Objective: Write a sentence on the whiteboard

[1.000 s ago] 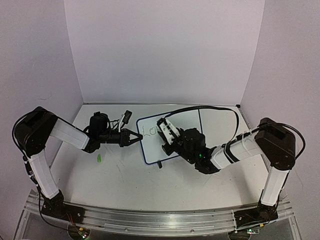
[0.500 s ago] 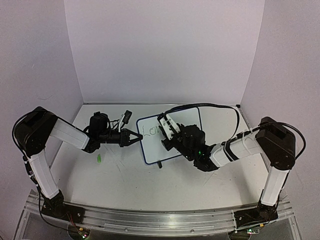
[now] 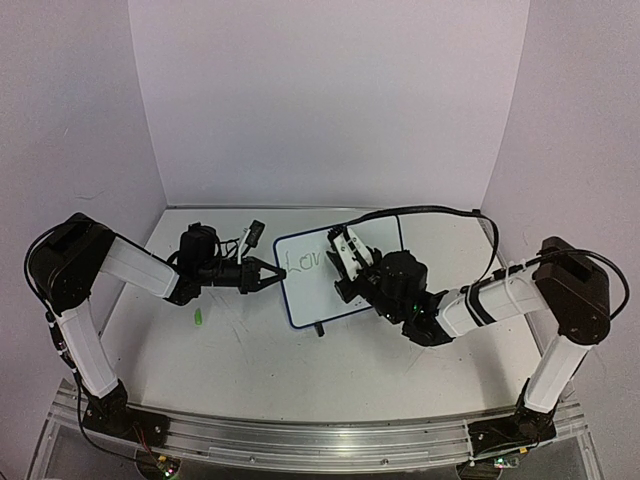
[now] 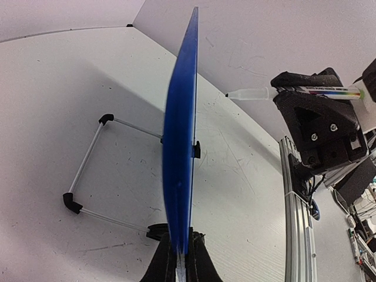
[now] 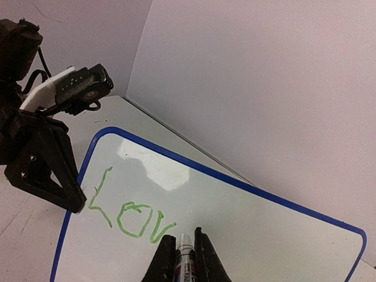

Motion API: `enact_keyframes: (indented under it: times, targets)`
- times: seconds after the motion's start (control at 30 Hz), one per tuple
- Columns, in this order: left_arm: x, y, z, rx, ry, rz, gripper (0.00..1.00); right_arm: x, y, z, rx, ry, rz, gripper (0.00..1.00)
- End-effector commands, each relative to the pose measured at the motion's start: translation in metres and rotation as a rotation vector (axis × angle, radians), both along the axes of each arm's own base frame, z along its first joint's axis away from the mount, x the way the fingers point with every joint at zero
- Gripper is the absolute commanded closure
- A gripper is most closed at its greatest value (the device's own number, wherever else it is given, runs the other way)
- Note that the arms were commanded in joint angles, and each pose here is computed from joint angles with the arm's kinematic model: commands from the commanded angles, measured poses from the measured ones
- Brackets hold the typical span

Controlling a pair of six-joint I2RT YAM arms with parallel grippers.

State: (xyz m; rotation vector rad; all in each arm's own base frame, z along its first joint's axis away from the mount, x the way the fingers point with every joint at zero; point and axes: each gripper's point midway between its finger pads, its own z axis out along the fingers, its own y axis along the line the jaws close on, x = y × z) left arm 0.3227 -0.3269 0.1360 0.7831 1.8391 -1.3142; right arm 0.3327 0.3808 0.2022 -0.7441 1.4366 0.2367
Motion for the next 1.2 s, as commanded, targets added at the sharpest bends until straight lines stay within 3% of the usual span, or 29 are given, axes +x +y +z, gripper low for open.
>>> enact_keyframes:
  times: [0.0, 0.63, 1.17]
  targets:
    - [0.006, -0.001, 0.012, 0.008, -0.073, 0.009, 1.0, 0.007, 0.007, 0.009, 0.052, -0.007, 0.012, 1.0]
    - [0.006, 0.0, 0.012, 0.01, -0.076, 0.008, 1.0, 0.02, 0.012, -0.004, 0.04, 0.023, 0.006, 1.0]
    - [0.006, -0.001, 0.013, 0.01, -0.078, 0.008, 1.0, 0.035, -0.024, -0.006, 0.046, 0.024, -0.149, 1.0]
